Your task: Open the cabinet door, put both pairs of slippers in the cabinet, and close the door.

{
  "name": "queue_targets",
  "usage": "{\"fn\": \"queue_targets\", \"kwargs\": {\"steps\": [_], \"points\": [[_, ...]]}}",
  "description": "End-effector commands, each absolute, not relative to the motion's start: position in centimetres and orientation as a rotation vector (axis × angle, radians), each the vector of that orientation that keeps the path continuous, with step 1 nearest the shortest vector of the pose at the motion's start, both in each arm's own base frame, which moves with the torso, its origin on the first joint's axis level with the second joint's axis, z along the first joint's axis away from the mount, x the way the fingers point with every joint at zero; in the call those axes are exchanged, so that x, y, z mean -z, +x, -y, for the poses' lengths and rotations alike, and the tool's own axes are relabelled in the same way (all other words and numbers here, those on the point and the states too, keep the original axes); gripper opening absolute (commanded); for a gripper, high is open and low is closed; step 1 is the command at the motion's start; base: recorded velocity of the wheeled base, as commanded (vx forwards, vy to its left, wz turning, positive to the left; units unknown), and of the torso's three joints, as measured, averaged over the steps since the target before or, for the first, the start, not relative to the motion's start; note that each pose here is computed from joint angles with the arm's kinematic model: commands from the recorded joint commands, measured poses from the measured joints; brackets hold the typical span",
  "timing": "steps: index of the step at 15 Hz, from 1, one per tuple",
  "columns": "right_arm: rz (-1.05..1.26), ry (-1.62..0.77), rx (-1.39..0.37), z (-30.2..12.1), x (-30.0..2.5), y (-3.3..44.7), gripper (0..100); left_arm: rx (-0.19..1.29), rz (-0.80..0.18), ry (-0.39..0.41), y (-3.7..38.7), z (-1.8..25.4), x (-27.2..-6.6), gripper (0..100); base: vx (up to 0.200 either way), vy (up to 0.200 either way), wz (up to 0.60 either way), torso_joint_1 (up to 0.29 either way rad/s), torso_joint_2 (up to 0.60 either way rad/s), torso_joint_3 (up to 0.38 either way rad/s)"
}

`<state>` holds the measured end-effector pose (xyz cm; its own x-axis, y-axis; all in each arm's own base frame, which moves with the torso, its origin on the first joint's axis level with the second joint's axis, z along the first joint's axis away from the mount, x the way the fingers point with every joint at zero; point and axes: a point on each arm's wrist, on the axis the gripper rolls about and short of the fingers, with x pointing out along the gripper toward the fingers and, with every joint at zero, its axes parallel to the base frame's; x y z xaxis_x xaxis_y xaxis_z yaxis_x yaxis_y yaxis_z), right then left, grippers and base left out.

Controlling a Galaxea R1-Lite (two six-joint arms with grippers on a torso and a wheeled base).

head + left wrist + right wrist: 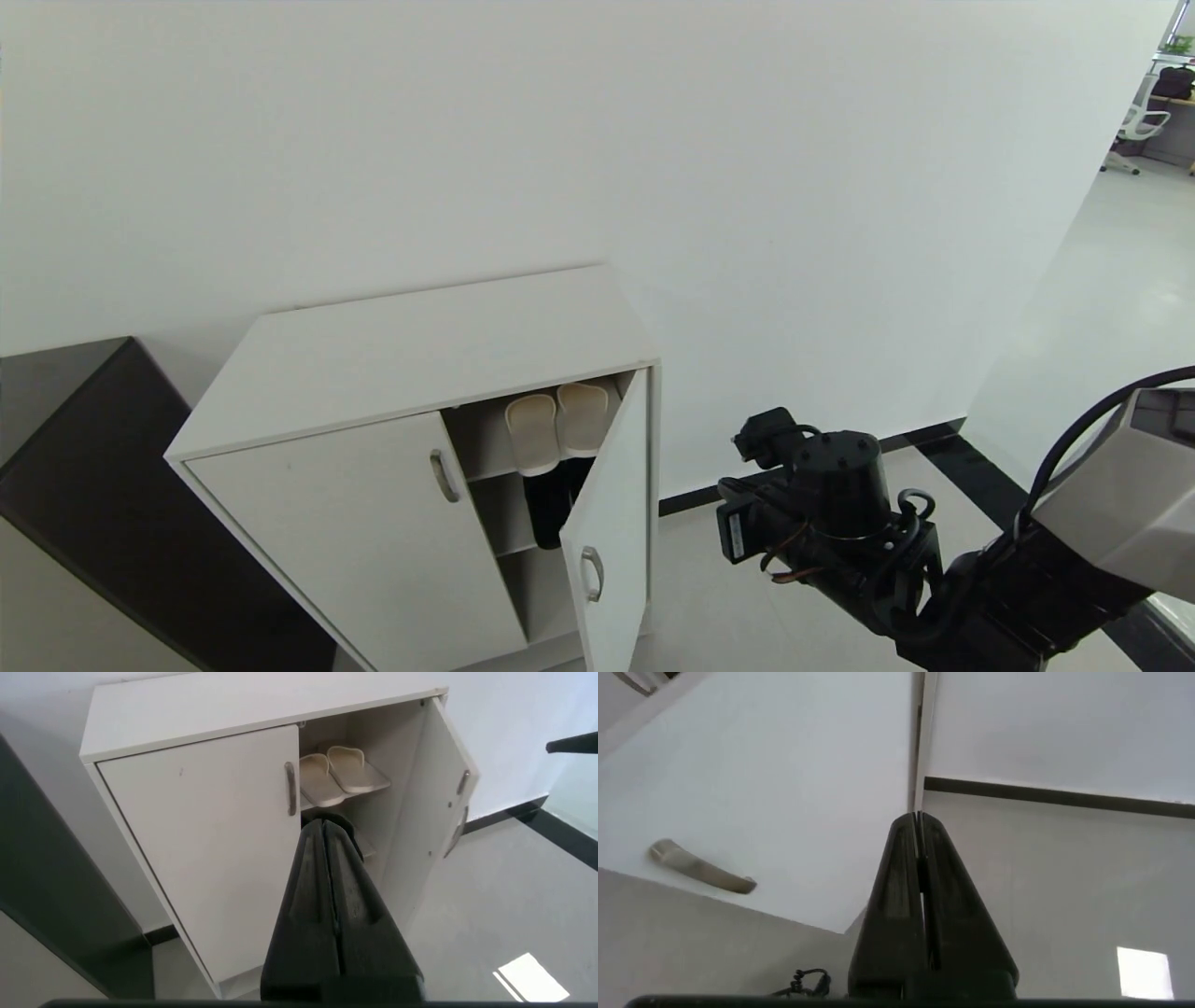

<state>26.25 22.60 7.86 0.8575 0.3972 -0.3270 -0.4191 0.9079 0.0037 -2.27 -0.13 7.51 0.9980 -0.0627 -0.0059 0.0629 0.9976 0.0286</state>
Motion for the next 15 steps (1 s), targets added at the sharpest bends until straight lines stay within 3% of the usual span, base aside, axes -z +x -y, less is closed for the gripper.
{"fn": "queue_targets", "kwargs": {"steps": [1,5,11,15], "points": [[-0.327,-0.069,-0.430,-22.61,-7.91,26.26,0,0.061,-0.005,0.029,-2.27,0.13,-7.50,0,0.000,0.000,0.00,0.000,0.00,0.000],[-0.329,-0.071,-0.430,-22.67,-7.80,26.33,0,0.061,-0.005,0.029,-2.27,0.13,-7.50,0,0.000,0.000,0.00,0.000,0.00,0.000],[-0.337,-0.077,-0.429,-22.67,-7.48,26.33,0,0.061,-0.005,0.029,-2.27,0.13,-7.50,0,0.000,0.000,0.60,0.002,0.00,-0.002],[-0.340,-0.081,-0.431,-22.61,-7.44,26.26,0,0.061,-0.005,0.029,-2.27,0.13,-7.50,0,0.000,0.000,0.00,0.000,0.00,0.000]]}}
